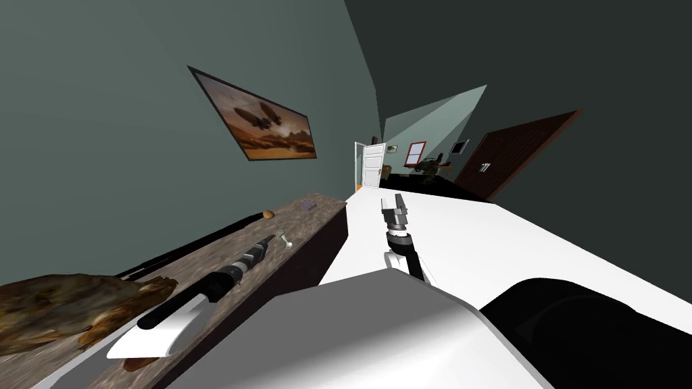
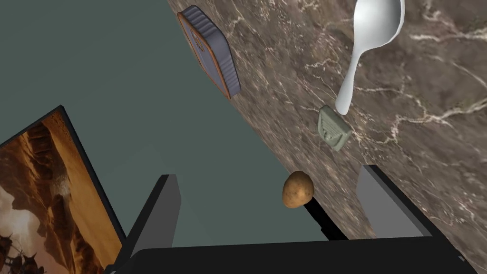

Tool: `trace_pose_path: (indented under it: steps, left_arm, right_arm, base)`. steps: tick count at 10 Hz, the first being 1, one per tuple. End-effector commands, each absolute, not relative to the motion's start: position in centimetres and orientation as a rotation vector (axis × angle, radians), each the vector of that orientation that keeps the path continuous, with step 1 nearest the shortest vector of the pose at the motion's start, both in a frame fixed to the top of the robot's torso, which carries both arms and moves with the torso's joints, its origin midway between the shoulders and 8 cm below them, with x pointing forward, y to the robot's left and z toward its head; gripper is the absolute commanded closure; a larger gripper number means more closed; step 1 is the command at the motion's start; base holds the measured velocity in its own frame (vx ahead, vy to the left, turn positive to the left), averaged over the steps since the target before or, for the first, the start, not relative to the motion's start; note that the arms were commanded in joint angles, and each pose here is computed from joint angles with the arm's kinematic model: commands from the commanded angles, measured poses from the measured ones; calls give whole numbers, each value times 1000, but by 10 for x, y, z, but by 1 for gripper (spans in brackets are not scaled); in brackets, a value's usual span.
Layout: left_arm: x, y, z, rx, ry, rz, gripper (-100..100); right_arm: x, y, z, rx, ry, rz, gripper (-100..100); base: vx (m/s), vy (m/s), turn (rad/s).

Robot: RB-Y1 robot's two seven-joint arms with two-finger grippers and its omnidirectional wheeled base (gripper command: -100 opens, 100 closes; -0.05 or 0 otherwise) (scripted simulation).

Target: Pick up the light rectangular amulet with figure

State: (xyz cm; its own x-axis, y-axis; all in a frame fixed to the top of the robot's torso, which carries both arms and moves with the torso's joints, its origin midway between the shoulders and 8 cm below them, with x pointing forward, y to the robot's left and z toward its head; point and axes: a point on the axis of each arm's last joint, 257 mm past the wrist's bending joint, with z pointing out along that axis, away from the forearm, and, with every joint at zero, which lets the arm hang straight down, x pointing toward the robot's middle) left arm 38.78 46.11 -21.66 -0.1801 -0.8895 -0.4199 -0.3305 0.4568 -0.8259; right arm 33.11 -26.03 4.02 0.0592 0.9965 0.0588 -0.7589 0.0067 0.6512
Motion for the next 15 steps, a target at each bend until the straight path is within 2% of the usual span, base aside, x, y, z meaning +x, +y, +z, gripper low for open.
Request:
trace_pose_path:
  steps: [1,15]
  left_arm:
    - [386,470,-225,-1069,1772,-680,-100]
    - [302,576,-304,-1333,2144,-149,-100]
  right_arm:
    - [331,-260,40,612,491,1462,0]
    - [331,-260,40,612,491,1462,0]
  base:
    - [20,9,-112]
    - [47,25,-146]
